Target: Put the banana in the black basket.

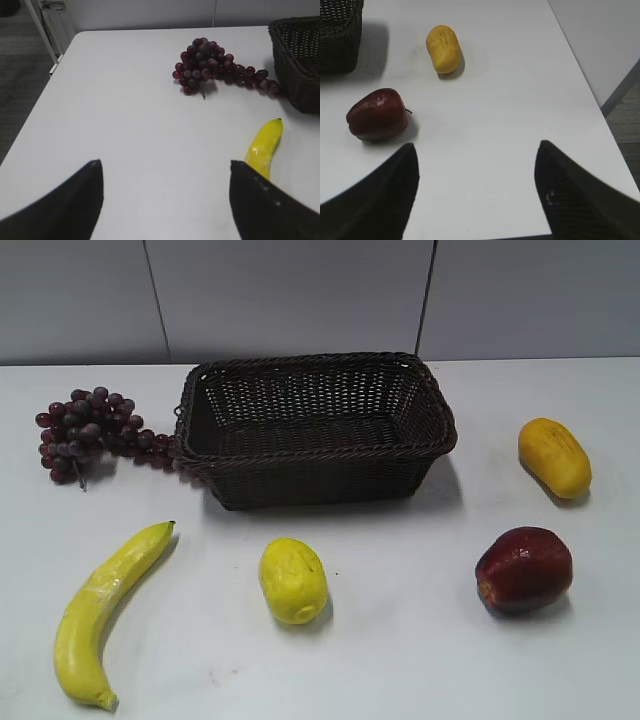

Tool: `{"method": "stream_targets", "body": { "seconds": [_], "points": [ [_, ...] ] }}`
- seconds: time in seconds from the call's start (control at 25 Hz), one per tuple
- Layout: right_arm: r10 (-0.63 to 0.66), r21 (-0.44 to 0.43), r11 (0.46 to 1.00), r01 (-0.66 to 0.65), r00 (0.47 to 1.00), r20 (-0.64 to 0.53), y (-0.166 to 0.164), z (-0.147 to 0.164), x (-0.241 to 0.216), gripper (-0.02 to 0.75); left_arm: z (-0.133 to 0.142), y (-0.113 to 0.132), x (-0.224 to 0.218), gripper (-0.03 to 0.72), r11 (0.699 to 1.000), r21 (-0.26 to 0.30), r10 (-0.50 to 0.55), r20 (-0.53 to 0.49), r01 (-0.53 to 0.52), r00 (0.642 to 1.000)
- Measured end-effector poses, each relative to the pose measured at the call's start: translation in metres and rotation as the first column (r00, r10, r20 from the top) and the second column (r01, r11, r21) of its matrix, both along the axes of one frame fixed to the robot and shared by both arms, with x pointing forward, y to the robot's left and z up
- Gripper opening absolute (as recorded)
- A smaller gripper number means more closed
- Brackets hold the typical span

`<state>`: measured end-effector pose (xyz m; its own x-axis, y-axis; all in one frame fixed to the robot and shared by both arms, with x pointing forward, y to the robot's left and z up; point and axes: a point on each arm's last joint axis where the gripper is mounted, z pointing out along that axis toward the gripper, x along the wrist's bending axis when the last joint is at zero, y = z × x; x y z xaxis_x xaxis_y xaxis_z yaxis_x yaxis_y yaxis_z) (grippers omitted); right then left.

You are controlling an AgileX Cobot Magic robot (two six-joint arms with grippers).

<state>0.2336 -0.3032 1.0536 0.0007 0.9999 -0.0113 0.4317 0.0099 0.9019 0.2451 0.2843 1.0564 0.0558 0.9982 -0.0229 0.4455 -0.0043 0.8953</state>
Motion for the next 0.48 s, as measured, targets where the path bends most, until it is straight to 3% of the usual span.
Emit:
{"method": "stream_targets", "body": {
  "seconds": [0.28,0.48],
  "points": [
    [0.000,0.000,1.000,0.000,1.000,0.000,0.000,0.000,0.000,0.551,0.005,0.006,0.039,0.583,0.999,-0.043,0.012,-0.078,-0.015,0.997],
    [0.000,0.000,1.000,0.000,1.000,0.000,0.000,0.000,0.000,0.551,0.001,0.006,0.068,0.583,0.998,-0.028,-0.062,-0.170,0.058,0.984]
  ]
}}
